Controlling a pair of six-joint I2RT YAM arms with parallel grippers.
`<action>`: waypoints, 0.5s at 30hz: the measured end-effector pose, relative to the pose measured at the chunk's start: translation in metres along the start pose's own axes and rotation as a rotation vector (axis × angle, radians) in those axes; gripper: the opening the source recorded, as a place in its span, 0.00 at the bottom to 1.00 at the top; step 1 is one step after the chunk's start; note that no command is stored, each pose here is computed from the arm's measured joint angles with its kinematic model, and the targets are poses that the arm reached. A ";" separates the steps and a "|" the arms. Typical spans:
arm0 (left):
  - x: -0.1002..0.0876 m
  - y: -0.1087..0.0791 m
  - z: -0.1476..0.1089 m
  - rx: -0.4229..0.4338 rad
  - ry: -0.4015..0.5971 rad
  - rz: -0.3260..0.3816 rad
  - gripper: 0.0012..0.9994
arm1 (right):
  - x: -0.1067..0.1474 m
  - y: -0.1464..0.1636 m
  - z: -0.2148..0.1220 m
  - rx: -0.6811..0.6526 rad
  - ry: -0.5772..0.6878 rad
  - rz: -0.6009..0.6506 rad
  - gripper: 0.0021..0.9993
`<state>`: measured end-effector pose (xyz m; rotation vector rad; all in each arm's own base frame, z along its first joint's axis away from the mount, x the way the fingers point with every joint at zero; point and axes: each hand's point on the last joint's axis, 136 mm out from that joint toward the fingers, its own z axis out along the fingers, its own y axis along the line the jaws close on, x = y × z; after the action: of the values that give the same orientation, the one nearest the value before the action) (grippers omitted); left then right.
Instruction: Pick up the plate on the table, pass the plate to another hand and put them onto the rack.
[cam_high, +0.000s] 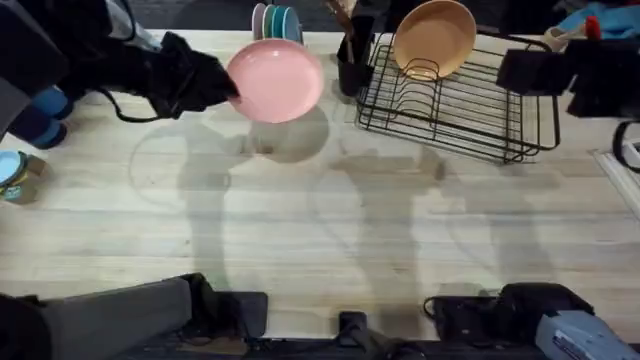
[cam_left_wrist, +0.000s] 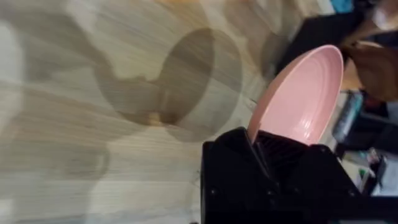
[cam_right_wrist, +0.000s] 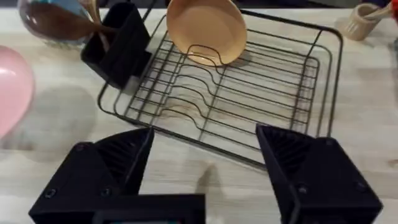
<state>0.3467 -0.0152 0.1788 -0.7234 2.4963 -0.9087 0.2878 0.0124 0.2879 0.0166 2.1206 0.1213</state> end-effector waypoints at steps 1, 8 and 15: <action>0.002 -0.006 0.001 0.014 0.009 0.011 0.04 | 0.001 0.002 0.002 -0.013 0.006 0.014 0.99; 0.019 -0.038 0.013 0.081 0.061 0.101 0.04 | 0.005 0.030 0.025 -0.185 0.068 0.078 0.99; 0.030 -0.062 0.021 0.139 0.085 0.177 0.04 | -0.006 0.068 0.024 -0.422 0.081 0.223 0.99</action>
<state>0.3541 -0.0839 0.2002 -0.4203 2.4920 -1.0545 0.3085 0.0817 0.2868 -0.0026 2.1295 0.7089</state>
